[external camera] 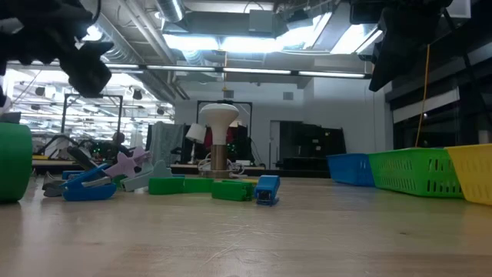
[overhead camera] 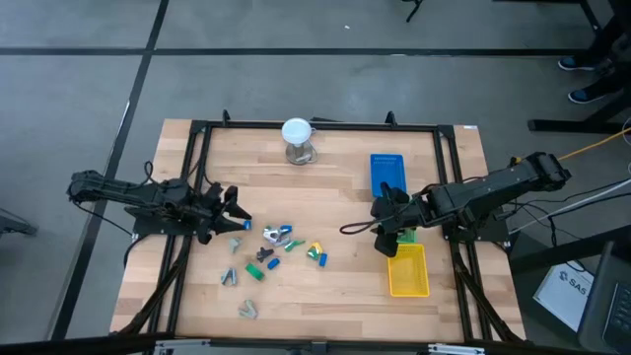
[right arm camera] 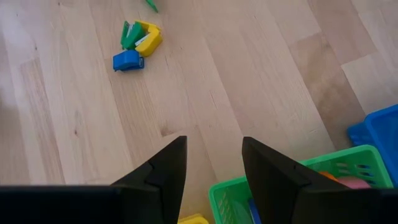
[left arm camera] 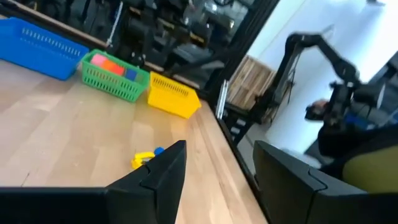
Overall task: Pick and place Stapler, Stapler remover, tape
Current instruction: Put the green tape into the green bin
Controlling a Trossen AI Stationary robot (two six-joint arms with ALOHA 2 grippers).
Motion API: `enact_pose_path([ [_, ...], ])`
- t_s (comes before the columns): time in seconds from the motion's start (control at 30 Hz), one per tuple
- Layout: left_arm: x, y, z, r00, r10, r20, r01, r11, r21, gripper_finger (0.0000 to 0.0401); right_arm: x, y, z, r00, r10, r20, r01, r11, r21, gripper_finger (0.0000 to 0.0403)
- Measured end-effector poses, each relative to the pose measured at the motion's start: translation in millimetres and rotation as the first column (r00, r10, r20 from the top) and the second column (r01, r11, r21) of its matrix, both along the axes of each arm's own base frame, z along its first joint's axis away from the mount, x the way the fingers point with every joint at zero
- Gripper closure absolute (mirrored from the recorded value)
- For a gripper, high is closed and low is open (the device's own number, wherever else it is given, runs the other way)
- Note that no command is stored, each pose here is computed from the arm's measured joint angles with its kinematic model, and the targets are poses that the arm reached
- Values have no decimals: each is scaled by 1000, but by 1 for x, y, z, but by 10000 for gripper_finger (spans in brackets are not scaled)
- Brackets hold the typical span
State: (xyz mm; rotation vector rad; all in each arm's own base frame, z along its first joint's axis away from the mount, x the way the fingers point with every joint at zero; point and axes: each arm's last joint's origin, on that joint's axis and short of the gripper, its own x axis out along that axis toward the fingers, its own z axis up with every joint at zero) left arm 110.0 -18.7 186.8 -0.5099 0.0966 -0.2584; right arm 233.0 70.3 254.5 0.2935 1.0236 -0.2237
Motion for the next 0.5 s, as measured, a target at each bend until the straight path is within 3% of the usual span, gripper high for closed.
enact_pose_path([
  [0.23,13,-11,21,989,-77,-126,92,989,119,228,0,-2,0,999,-28,18,29,998,-52,242],
  [0.5,32,-31,16,936,-174,-306,247,944,220,228,1,-2,1,999,-29,25,31,998,-56,242],
])
